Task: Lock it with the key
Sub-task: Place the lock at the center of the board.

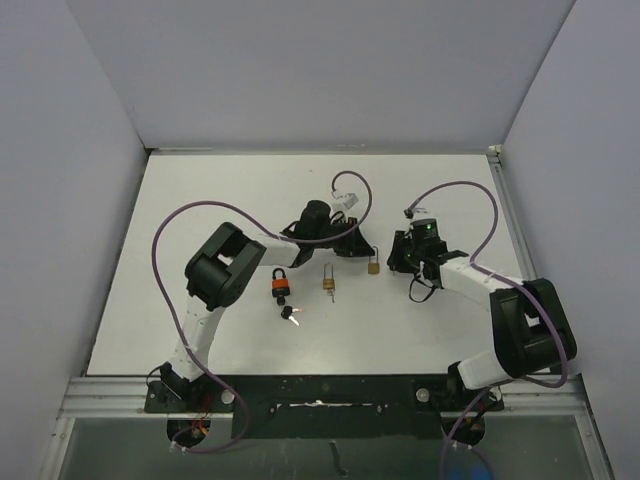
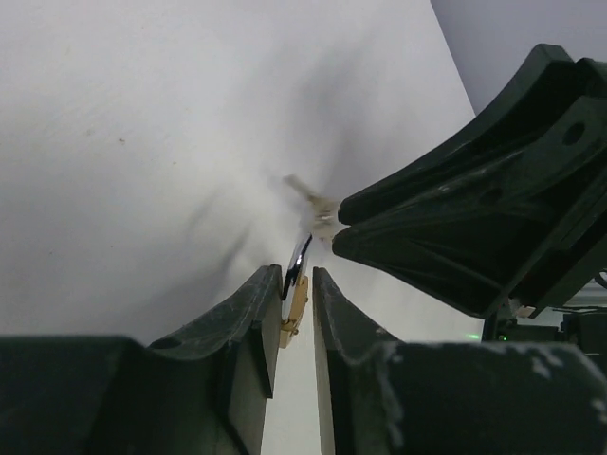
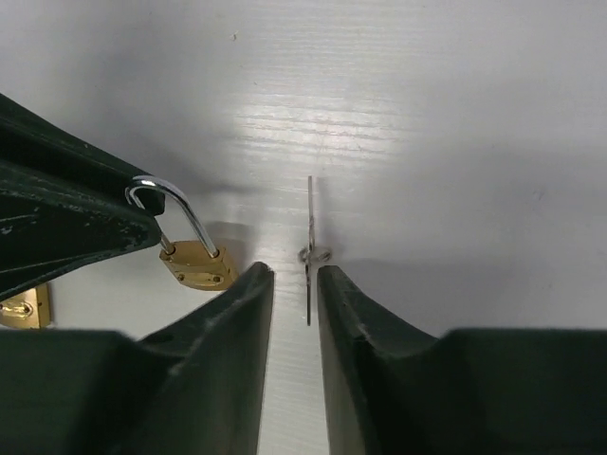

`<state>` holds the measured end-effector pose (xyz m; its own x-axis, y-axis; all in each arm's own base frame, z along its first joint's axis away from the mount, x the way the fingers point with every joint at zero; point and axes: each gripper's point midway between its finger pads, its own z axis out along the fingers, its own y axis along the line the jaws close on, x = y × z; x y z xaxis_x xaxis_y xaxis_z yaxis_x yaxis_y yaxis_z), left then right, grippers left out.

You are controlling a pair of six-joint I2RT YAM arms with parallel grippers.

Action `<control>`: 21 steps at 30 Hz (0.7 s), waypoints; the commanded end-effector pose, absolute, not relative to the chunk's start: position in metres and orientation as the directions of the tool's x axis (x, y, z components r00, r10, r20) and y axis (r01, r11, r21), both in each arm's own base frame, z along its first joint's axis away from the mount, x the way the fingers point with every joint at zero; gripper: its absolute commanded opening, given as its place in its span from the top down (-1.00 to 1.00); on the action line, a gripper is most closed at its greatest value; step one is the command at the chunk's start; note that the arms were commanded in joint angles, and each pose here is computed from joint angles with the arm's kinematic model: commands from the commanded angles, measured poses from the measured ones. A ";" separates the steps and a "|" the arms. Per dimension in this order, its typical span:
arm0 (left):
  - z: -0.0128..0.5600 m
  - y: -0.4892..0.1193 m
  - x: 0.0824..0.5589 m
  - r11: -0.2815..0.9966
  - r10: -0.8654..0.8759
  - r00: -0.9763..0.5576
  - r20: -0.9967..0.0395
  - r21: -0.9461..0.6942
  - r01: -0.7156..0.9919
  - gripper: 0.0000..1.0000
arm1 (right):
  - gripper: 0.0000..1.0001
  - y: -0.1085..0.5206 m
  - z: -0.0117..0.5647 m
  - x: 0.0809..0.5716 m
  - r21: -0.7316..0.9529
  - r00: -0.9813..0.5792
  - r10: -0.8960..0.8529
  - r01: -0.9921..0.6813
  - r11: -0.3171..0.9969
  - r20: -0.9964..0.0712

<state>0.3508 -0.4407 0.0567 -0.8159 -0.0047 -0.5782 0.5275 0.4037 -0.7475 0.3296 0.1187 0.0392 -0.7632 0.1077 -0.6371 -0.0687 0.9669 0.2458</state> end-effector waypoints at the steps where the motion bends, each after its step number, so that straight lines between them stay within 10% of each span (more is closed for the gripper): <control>1: 0.086 -0.449 0.364 0.325 -0.052 -0.775 -0.630 -0.744 0.583 0.55 | 0.35 0.129 0.073 0.357 0.277 -0.675 0.132 -0.112 0.954 -0.726; 21: 0.107 -0.421 0.386 0.395 -0.101 -0.722 -0.684 -0.694 0.602 0.25 | 0.22 0.120 0.149 0.351 0.290 -0.598 0.179 -0.093 0.953 -0.781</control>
<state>0.3712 -0.4272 0.0613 -0.8082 -0.0529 -0.5865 0.5161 0.4157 -0.7489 0.3429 0.1206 0.1108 -0.6461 0.1300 -0.7521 -0.1139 0.9579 0.2634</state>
